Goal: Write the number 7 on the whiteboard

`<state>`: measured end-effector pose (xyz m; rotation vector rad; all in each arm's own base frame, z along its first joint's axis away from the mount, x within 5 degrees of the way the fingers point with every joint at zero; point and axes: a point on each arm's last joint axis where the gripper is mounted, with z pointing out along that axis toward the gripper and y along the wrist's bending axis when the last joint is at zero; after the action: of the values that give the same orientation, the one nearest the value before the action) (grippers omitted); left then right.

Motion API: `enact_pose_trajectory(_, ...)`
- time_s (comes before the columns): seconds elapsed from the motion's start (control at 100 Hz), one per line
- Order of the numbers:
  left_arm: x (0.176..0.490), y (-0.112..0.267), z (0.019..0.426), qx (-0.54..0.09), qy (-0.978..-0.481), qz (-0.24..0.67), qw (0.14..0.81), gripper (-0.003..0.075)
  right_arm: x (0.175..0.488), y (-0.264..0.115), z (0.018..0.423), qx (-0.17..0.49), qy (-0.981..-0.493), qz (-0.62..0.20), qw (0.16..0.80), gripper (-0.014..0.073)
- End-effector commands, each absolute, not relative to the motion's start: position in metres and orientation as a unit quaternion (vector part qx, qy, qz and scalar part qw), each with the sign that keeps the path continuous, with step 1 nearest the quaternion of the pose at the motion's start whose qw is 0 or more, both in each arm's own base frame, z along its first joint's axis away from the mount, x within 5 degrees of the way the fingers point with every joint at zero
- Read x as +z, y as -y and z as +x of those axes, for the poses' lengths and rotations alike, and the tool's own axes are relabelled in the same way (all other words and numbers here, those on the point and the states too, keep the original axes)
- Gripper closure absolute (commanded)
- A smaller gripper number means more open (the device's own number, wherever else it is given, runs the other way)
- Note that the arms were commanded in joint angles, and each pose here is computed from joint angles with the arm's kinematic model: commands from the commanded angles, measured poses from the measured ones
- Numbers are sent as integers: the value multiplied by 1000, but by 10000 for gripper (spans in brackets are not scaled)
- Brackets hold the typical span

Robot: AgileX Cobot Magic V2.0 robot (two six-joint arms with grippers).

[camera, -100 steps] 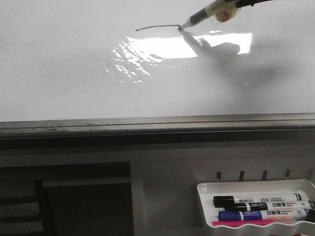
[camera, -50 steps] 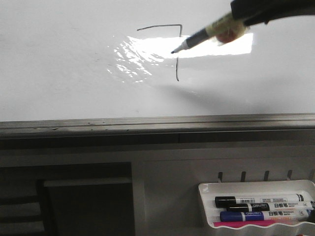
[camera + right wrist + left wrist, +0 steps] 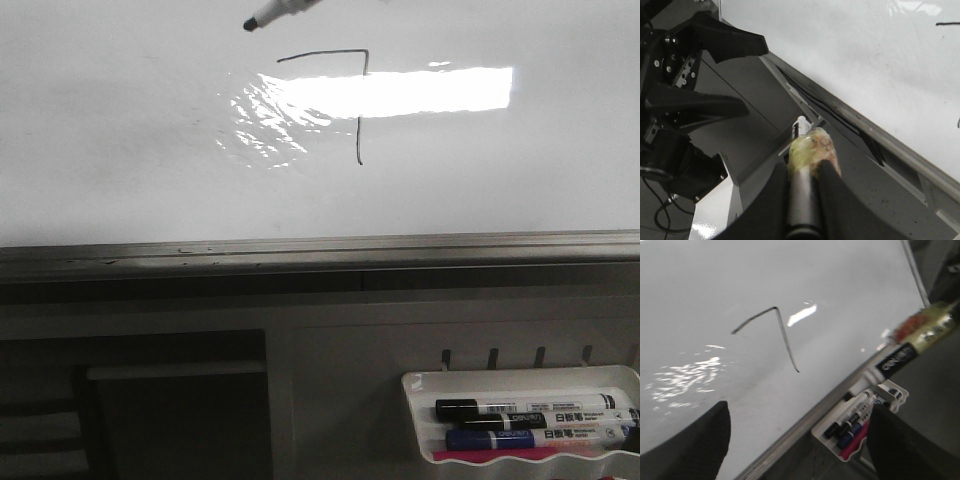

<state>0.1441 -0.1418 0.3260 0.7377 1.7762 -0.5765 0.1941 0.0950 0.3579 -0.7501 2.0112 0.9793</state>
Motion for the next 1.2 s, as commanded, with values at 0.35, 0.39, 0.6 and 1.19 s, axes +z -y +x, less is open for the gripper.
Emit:
enact_pose_trajectory(0.35, 332, 210, 176, -229, -721, 387, 527, 210, 365, -94, 196, 377, -795, -294, 373, 657)
enact_pose_trajectory(0.39, 332, 212, 177, -227, -722, 390, 525, 210, 365, -93, 197, 374, -797, -292, 373, 657)
enact_pose_trajectory(0.6, 329, 220, 176, -203, -704, 432, 526, 210, 364, -93, 199, 374, -798, -288, 374, 657)
enact_pose_trajectory(1.19, 324, 229, 174, -164, -666, 489, 540, 583, 361, -94, 204, 379, -805, -273, 367, 657)
